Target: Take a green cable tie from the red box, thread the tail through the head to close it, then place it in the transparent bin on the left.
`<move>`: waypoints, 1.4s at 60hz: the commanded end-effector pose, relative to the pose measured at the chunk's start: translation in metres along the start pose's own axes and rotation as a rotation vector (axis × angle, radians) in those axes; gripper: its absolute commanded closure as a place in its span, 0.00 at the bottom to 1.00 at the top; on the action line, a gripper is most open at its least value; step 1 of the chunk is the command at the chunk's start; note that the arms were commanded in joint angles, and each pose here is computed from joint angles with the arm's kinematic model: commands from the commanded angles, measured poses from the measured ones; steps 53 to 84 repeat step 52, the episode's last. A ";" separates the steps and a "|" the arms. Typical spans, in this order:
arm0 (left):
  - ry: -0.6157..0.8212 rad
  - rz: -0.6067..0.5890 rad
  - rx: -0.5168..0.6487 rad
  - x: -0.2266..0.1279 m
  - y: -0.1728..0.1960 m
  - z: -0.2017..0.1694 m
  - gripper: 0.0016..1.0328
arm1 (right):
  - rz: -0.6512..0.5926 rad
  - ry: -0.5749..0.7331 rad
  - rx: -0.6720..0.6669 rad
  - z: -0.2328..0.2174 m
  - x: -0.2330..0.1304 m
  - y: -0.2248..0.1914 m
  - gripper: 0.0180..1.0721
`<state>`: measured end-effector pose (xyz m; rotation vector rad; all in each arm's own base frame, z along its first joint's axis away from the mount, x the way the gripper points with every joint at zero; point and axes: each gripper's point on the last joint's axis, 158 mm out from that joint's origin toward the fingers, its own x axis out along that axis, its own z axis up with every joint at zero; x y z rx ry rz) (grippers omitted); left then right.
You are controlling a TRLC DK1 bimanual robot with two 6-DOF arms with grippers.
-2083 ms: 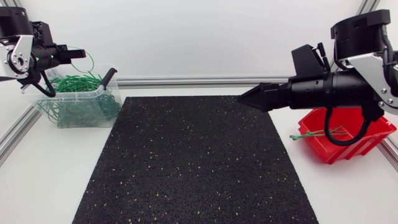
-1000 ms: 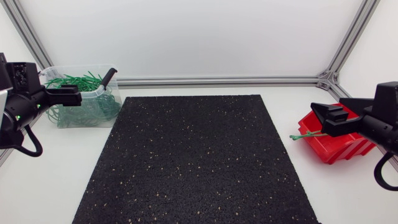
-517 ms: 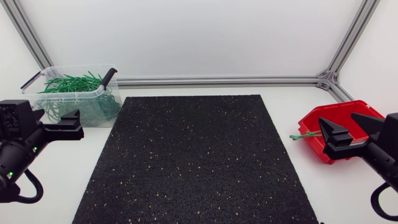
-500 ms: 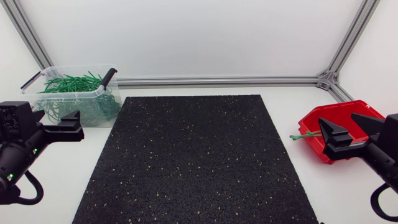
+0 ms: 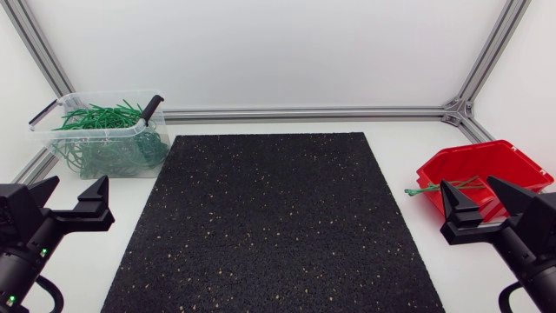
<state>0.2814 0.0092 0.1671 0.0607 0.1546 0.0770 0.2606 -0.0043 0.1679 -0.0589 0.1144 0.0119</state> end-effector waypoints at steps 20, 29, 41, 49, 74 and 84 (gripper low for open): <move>-0.028 -0.050 -0.040 -0.015 -0.006 -0.024 0.03 | -0.020 -0.057 0.059 -0.019 -0.004 0.004 0.04; -0.041 -0.070 -0.048 -0.018 -0.008 -0.030 0.03 | -0.020 -0.057 0.059 -0.019 -0.004 0.004 0.04; -0.058 -0.094 -0.056 -0.021 -0.012 -0.039 0.03 | -0.020 -0.057 0.059 -0.019 -0.004 0.004 0.04; -0.058 -0.094 -0.056 -0.021 -0.012 -0.039 0.03 | -0.020 -0.057 0.059 -0.019 -0.004 0.004 0.04; -0.058 -0.094 -0.056 -0.021 -0.012 -0.039 0.03 | -0.020 -0.057 0.059 -0.019 -0.004 0.004 0.04; -0.058 -0.094 -0.056 -0.021 -0.012 -0.039 0.03 | -0.020 -0.057 0.059 -0.019 -0.004 0.004 0.04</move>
